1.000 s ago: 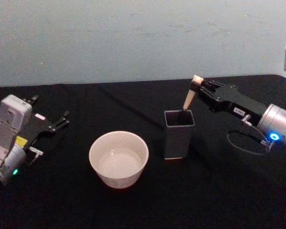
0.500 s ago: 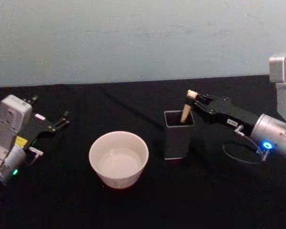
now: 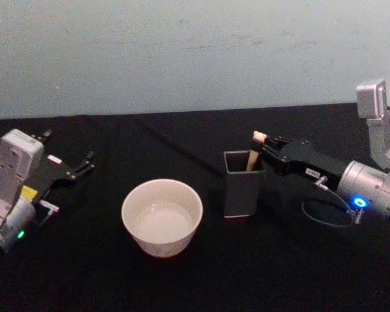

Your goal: Pick up the stirring spoon with one hand, stir inside the cup, then place it back in its original position.

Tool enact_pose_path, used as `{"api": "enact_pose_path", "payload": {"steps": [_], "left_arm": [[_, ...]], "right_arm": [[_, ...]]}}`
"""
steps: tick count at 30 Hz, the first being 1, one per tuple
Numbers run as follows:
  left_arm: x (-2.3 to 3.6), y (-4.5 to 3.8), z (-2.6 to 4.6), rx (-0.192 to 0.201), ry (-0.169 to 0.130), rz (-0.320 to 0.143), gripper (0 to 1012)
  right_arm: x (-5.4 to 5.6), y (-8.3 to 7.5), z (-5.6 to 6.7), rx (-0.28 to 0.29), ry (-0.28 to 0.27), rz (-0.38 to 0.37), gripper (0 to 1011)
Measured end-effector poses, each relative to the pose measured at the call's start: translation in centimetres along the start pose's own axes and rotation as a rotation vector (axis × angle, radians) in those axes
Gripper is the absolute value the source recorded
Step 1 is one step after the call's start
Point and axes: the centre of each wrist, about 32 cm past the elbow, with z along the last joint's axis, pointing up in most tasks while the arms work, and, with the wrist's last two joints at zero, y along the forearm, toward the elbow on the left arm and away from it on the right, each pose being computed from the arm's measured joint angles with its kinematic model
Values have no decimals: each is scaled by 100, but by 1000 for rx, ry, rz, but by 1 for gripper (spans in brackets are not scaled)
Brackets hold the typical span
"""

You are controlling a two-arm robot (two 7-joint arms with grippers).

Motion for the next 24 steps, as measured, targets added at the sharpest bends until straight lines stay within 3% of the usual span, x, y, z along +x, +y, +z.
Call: {"api": "enact_pose_path", "payload": {"steps": [24], "left_arm": [[0, 0, 0, 0, 0, 0, 1001]], "right_arm": [[10, 6, -24, -26, 1, -4, 215]]}}
